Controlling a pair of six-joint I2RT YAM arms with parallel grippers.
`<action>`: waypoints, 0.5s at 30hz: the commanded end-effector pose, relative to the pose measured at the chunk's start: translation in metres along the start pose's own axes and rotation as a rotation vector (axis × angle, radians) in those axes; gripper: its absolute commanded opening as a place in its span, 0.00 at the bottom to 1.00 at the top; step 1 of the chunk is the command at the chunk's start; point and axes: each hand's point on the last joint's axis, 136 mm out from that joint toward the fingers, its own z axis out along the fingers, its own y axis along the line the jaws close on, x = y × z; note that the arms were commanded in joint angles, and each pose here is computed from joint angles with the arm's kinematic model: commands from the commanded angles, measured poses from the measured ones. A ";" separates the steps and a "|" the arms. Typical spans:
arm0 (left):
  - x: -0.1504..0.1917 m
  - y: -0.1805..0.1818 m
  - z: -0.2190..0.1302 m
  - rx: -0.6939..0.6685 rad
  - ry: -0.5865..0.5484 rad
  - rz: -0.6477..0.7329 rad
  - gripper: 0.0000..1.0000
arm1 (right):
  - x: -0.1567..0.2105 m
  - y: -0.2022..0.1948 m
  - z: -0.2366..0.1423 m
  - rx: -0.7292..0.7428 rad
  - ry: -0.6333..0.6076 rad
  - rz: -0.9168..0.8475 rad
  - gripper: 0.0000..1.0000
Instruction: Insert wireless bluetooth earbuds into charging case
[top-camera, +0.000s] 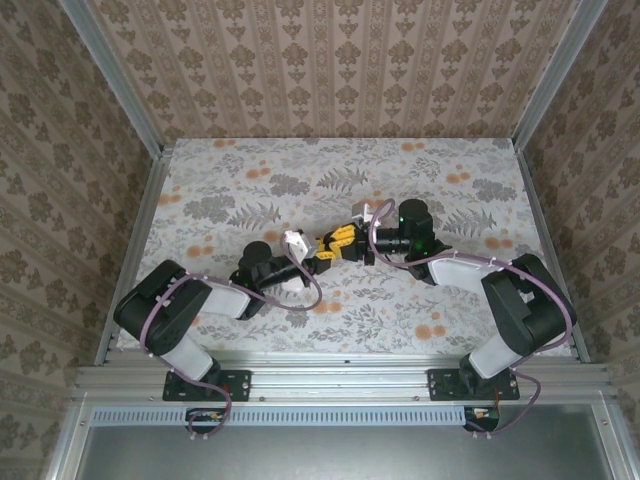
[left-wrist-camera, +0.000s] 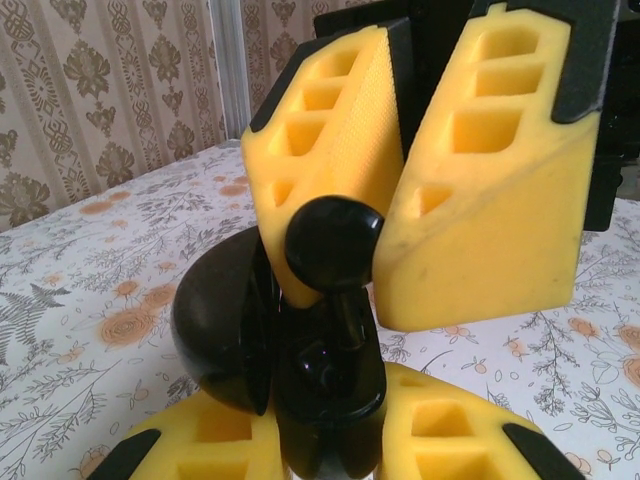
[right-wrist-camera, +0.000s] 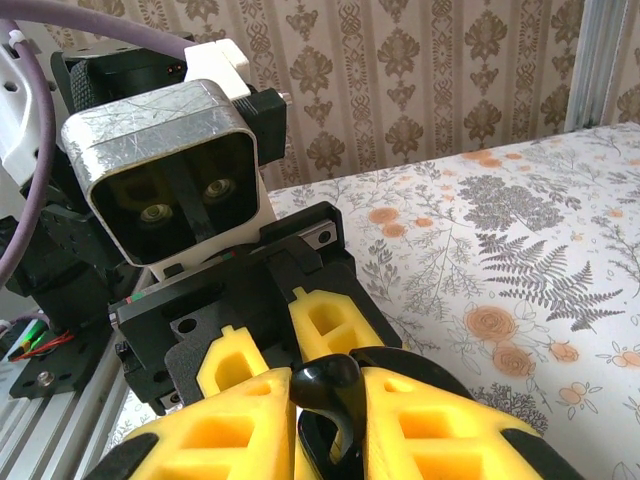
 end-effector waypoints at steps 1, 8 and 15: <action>-0.035 -0.002 -0.004 0.007 -0.103 0.059 0.10 | 0.007 0.005 0.005 -0.037 0.026 0.012 0.22; -0.039 -0.002 -0.006 0.001 -0.110 0.063 0.10 | 0.018 -0.002 0.003 0.019 0.062 0.029 0.22; -0.040 -0.003 -0.007 0.001 -0.106 0.066 0.11 | 0.023 0.001 -0.001 0.027 0.109 0.013 0.25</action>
